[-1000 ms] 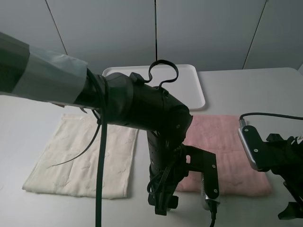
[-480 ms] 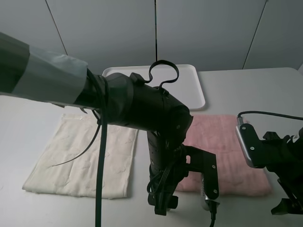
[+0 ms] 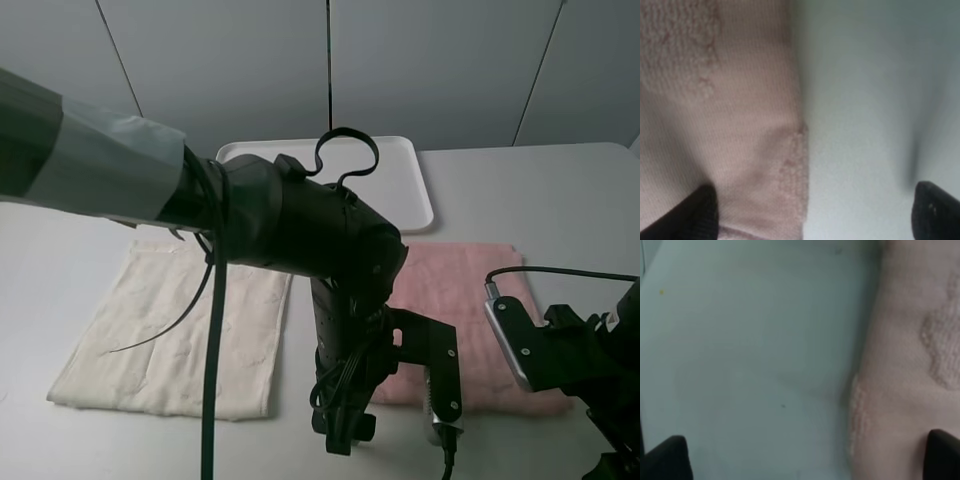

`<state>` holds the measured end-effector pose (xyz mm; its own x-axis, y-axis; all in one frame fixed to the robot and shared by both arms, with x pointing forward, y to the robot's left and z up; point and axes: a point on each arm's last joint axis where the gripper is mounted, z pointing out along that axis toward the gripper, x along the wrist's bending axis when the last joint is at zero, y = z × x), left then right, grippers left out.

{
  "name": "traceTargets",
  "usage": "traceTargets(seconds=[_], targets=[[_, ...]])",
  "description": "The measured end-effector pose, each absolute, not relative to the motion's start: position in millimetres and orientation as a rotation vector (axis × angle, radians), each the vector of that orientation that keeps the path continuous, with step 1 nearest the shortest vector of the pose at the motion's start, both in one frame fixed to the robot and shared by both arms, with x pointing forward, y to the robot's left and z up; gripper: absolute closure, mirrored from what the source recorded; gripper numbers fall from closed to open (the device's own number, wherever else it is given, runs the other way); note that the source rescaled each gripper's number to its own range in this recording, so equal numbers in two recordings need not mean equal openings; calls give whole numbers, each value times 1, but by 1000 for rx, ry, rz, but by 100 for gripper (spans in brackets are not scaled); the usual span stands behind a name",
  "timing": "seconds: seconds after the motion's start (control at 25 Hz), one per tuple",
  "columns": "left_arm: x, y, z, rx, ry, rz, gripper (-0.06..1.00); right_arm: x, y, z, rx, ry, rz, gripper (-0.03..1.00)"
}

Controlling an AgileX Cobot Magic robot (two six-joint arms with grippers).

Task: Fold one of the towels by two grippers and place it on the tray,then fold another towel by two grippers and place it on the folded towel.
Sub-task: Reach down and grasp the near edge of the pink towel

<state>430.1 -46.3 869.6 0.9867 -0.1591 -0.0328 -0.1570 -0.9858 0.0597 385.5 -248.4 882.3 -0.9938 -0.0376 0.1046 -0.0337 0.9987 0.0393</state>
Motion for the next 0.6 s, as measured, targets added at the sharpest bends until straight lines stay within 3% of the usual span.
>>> traceTargets(seconds=[0.4, 0.48, 0.6], targets=[[430, -46, 870, 3074, -247, -54, -6, 388, -251, 872, 32, -3031, 22, -3], [430, -46, 870, 3074, -243, -54, -6, 389, -251, 870, 51, -3033, 34, 5], [431, -46, 870, 3075, -226, -51, -6, 394, -251, 868, 78, -3066, 38, 28]])
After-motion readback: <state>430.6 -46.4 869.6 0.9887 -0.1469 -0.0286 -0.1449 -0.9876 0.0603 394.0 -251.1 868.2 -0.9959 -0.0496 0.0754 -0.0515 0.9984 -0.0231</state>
